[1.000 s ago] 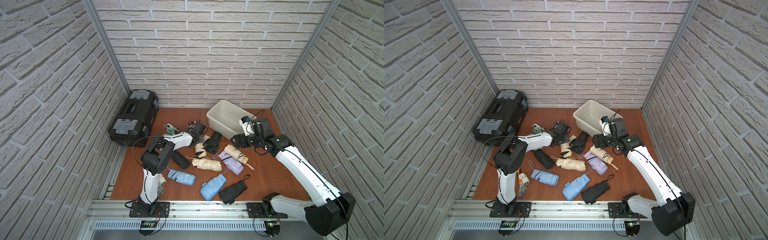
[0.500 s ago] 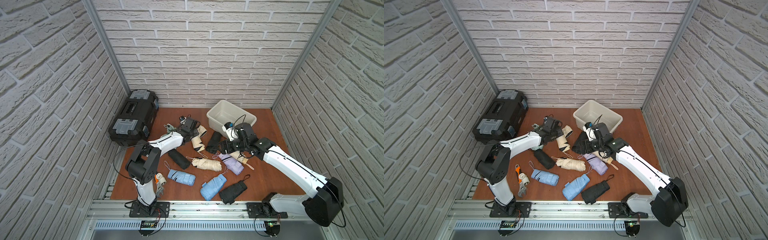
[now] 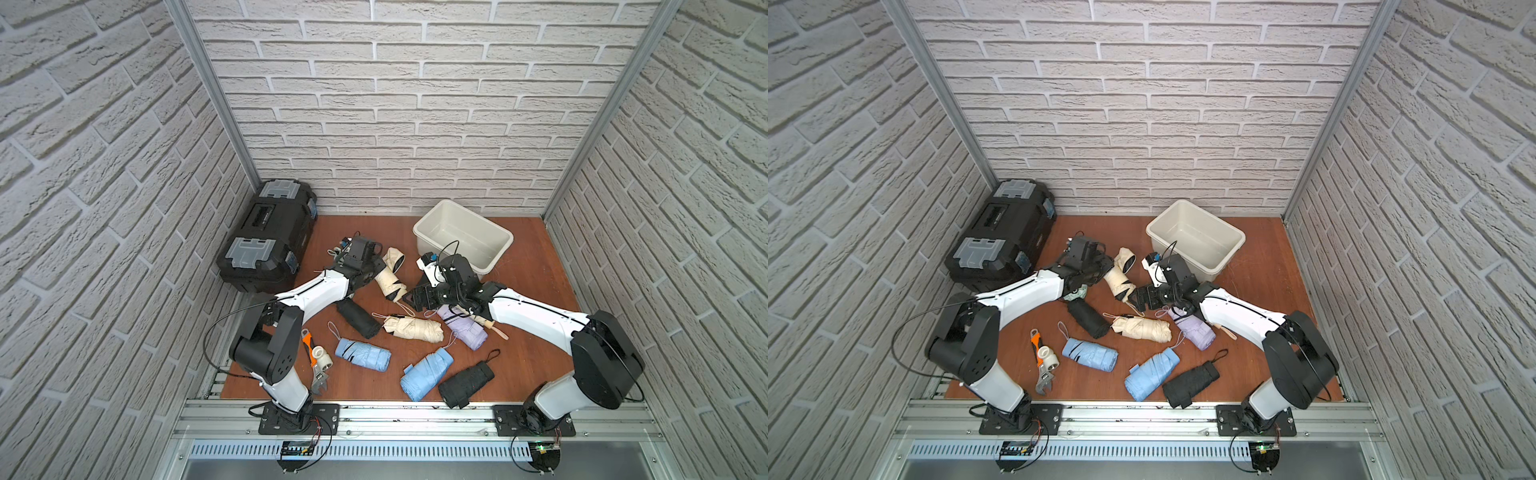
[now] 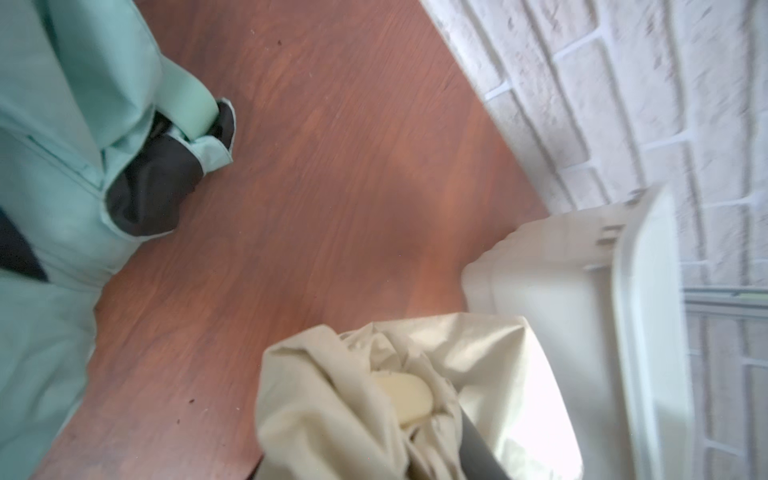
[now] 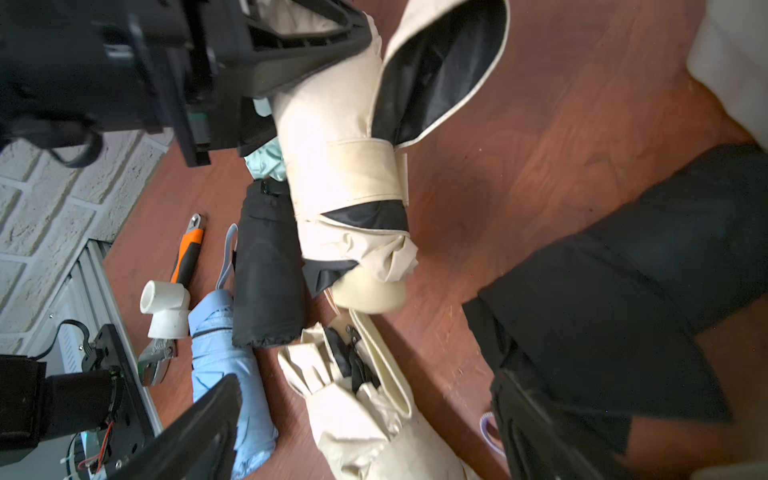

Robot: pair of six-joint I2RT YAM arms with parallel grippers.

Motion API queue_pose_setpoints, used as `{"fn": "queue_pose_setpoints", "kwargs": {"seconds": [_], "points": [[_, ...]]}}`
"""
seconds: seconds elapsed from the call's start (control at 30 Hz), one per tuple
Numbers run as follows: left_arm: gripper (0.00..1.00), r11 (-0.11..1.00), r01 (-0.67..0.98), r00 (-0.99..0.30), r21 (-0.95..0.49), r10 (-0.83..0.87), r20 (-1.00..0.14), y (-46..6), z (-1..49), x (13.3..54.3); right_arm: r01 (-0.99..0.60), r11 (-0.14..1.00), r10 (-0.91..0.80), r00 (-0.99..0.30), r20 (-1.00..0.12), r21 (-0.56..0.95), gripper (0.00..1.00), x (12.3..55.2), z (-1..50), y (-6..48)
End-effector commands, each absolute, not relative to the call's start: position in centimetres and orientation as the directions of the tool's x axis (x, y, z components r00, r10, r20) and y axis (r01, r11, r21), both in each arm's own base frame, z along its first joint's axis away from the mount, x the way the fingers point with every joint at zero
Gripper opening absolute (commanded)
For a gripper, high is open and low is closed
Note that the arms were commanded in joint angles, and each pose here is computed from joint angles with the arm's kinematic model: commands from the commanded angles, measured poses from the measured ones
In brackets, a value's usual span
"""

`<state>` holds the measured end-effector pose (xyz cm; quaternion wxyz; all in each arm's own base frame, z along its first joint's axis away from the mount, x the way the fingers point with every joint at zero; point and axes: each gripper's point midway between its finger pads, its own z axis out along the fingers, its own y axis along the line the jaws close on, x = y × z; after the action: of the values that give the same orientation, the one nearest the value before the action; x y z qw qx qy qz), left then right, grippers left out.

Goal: Put the umbrella into the storage box
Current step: Pick up the umbrella from the center of the board.

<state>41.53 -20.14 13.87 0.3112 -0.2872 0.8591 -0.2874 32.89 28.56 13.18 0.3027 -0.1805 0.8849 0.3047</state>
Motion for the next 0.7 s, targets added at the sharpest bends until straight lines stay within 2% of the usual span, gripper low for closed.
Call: {"fn": "queue_pose_setpoints", "kwargs": {"seconds": [0.0,0.27,0.67], "points": [[0.45,0.523,-0.208,-0.596,-0.827,-0.738,-0.316,-21.5,19.9,42.1,-0.579,0.67,-0.065,-0.669,-0.74,0.465,0.99,34.3,15.6,31.0],[0.45,0.404,-0.187,-0.578,-0.895,-0.782,-0.233,-21.6,22.6,41.2,-0.628,0.573,0.003,-0.641,-0.768,0.526,0.98,35.3,16.9,33.7],[0.44,0.321,-0.211,-0.556,-0.923,-0.816,-0.157,-21.4,23.6,40.5,-0.674,0.524,0.061,-0.58,-0.812,0.52,0.78,36.1,19.2,34.8]]}}
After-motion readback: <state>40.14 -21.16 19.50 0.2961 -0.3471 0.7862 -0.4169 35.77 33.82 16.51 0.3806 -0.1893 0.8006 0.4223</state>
